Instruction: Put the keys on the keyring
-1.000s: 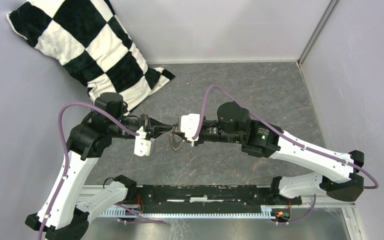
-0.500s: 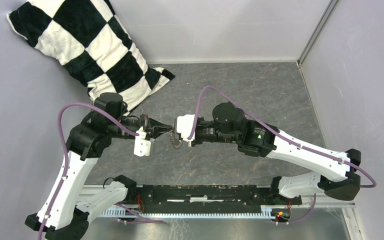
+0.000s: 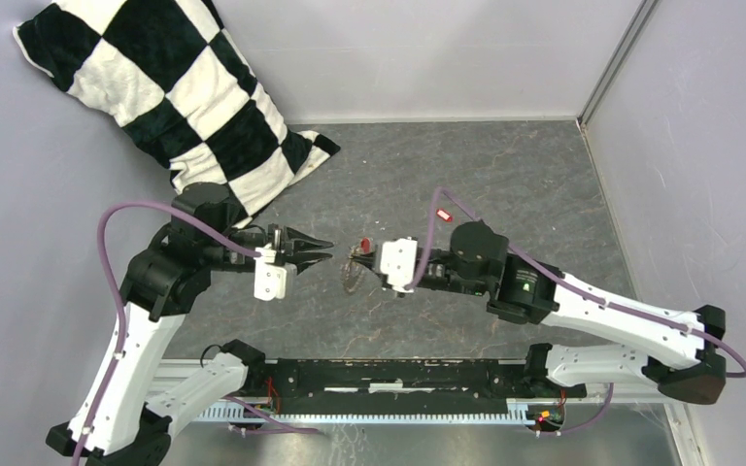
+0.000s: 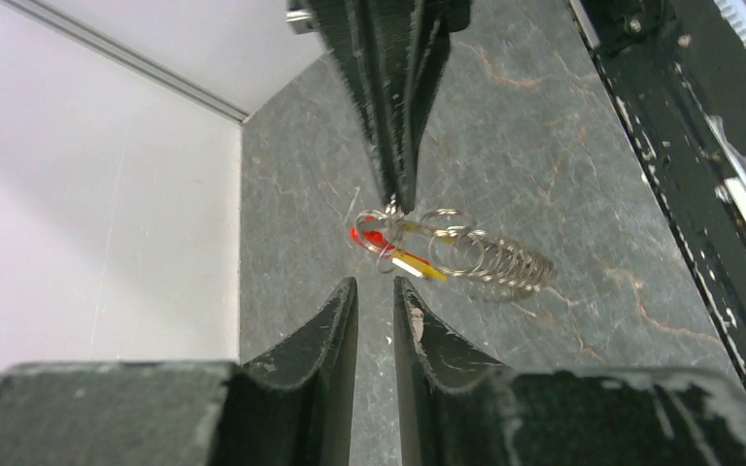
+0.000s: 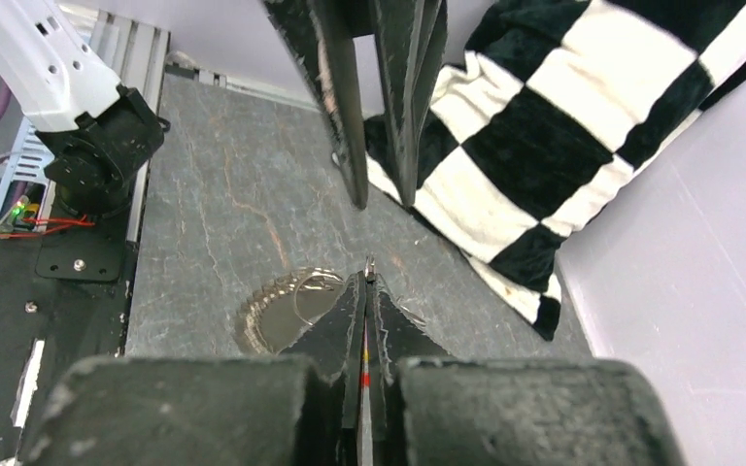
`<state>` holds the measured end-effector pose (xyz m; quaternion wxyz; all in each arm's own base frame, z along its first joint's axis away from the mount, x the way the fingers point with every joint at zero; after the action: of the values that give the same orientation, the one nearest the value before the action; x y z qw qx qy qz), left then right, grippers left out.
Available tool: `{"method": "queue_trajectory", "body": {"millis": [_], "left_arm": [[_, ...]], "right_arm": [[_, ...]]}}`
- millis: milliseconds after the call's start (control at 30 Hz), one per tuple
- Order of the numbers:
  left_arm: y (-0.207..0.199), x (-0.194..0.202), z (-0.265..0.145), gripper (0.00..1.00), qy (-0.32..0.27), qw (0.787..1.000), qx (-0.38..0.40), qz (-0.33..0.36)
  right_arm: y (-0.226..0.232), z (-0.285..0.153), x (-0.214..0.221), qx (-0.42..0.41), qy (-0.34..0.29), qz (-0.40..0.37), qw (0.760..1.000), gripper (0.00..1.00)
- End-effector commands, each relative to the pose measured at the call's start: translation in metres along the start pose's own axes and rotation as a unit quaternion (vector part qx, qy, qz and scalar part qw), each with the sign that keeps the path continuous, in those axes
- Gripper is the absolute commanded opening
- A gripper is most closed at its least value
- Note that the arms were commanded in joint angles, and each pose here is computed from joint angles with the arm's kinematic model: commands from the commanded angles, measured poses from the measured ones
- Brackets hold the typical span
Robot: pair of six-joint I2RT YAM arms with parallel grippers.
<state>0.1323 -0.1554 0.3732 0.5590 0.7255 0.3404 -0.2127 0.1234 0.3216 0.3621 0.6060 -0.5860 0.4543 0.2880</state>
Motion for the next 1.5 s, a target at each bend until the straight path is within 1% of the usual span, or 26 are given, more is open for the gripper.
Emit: {"method": "queue_trajectory", "body": {"millis": [0, 100, 300, 400, 567, 700, 967, 1033, 1233, 1367, 1467], "left_arm": [[0.008, -0.02, -0.003, 0.26, -0.038, 0.998, -0.039, -0.035], [0.009, -0.027, -0.003, 0.26, -0.062, 0.996, -0.046, -0.053], [0.004, -0.032, 0.001, 0.32, -0.09, 0.992, -0.021, -0.083], [0.002, -0.038, 0.002, 0.32, -0.106, 0.989, -0.007, -0.102], [0.002, -0.036, 0.003, 0.31, -0.104, 0.987, -0.006, -0.119], [0.001, -0.038, 0.004, 0.31, -0.114, 0.986, 0.004, -0.125], [0.005, -0.043, 0.006, 0.38, -0.133, 0.982, 0.006, -0.135], [0.006, -0.043, 0.007, 0.37, -0.139, 0.98, 0.007, -0.139], [0.003, -0.041, 0.008, 0.24, -0.141, 0.979, 0.011, -0.146], [0.0, -0.04, 0.007, 0.24, -0.136, 0.98, 0.005, -0.145], [-0.001, -0.038, 0.008, 0.27, -0.134, 0.98, 0.004, -0.145]], "right_arm": [[-0.01, -0.021, -0.041, 0.041, -0.132, -0.023, 0.99, 0.01], [-0.005, -0.024, -0.043, 0.031, -0.155, -0.028, 0.987, 0.01], [0.002, -0.025, -0.049, 0.011, -0.188, -0.038, 0.981, 0.01], [0.002, -0.024, -0.051, 0.011, -0.194, -0.042, 0.98, 0.01], [0.002, -0.023, -0.054, 0.007, -0.206, -0.048, 0.977, 0.01], [0.003, -0.02, -0.054, 0.004, -0.207, -0.051, 0.977, 0.01], [0.006, -0.015, -0.054, -0.008, -0.211, -0.053, 0.976, 0.01], [0.005, -0.014, -0.055, -0.009, -0.212, -0.053, 0.976, 0.01], [0.005, -0.014, -0.055, -0.006, -0.215, -0.052, 0.975, 0.01], [0.005, -0.015, -0.056, -0.002, -0.22, -0.051, 0.974, 0.01], [0.005, -0.016, -0.057, 0.0, -0.224, -0.05, 0.973, 0.01]]}}
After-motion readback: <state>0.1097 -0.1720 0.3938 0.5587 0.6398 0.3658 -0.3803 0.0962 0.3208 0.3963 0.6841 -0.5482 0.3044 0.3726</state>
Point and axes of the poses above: each gripper's point midway between its finger pads, its own z axis out along the fingers, its own y axis along the line the jaws close on, x = y × z, the point moved 5 cm from there along -z, back along the fingers, and after that the axes turned 1 degree about z, right-handed, at the moved point
